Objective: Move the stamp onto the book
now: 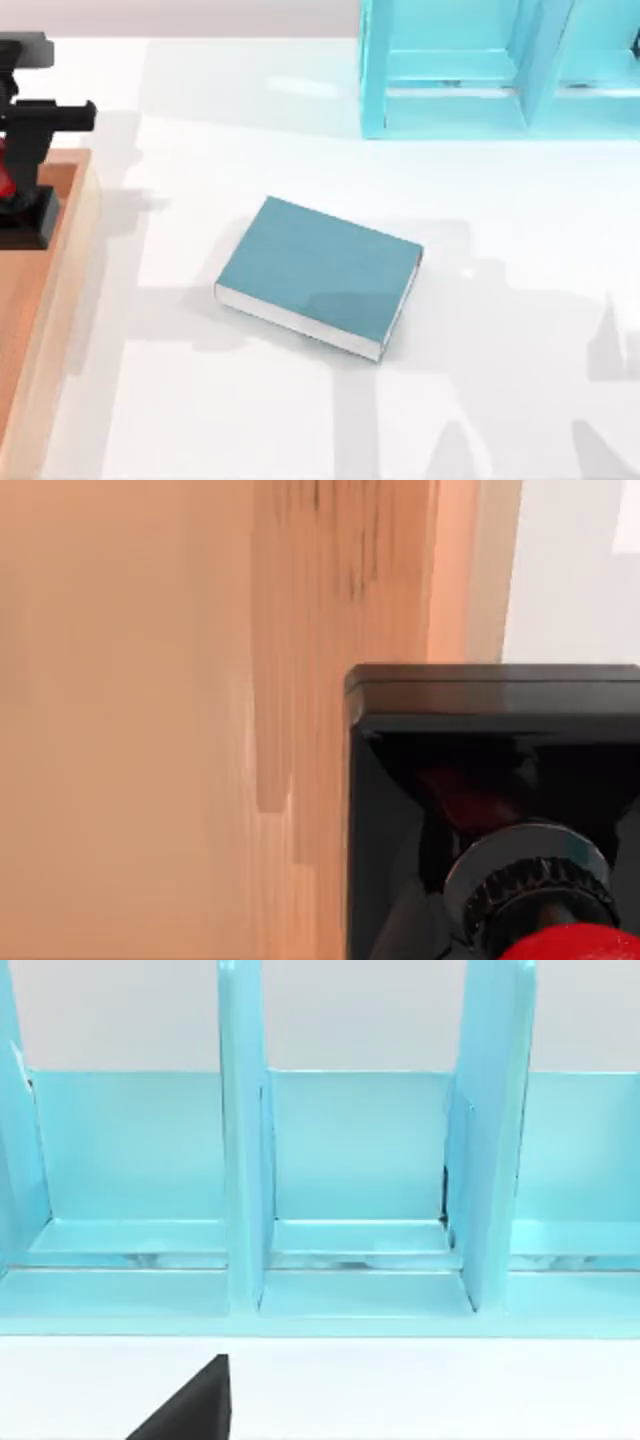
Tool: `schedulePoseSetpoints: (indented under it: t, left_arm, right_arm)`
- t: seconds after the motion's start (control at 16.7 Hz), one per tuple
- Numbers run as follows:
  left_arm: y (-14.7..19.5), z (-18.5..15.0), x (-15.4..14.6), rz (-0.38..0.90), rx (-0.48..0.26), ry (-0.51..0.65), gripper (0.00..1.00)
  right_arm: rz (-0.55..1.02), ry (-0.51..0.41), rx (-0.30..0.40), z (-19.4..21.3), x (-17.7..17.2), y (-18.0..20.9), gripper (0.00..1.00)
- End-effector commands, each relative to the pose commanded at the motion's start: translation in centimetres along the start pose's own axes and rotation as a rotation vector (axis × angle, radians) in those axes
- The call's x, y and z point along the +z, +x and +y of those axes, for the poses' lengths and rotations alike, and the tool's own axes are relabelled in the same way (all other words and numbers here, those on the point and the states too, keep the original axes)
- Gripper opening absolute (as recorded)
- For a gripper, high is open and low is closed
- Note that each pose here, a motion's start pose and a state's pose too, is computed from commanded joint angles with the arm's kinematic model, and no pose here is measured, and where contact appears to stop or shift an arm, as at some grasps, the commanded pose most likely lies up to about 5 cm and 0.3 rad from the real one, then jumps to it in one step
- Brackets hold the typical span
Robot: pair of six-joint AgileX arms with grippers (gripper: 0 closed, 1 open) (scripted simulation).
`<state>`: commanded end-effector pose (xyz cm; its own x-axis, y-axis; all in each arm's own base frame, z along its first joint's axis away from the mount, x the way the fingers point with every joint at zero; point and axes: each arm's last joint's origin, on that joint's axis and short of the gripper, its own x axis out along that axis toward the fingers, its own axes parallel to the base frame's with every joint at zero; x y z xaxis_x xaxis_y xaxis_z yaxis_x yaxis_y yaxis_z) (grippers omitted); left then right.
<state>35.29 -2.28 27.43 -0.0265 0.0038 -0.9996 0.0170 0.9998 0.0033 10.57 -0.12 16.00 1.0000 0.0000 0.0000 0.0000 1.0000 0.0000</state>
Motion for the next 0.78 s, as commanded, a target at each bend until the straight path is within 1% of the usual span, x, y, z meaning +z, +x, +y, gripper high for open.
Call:
schedulePoseSetpoints:
  t: [0.12, 0.24, 0.6, 0.66, 0.78]
  left_arm:
    - [-2.4, -2.2, -0.9, -0.016, 0.001, 0.005, 0.0]
    - [-3.5, -3.2, -1.4, -0.027, 0.0, 0.006, 0.0]
    - [-3.1, -3.5, -1.0, -0.02, -0.001, -0.001, 0.0]
    - [-2.8, -4.2, -0.6, -0.017, -0.001, -0.007, 0.0]
    - [-1.9, -6.6, 0.6, -0.015, 0.0, -0.019, 0.0]
  right_arm:
    - [0.0, 0.0, 0.0, 0.0, 0.0, 0.0, 1.0]
    - [0.0, 0.0, 0.0, 0.0, 0.0, 0.0, 1.0]
    - [0.0, 0.0, 0.0, 0.0, 0.0, 0.0, 1.0]
    - [0.0, 0.0, 0.0, 0.0, 0.0, 0.0, 1.0]
    - [0.0, 0.0, 0.0, 0.0, 0.0, 0.0, 1.0]
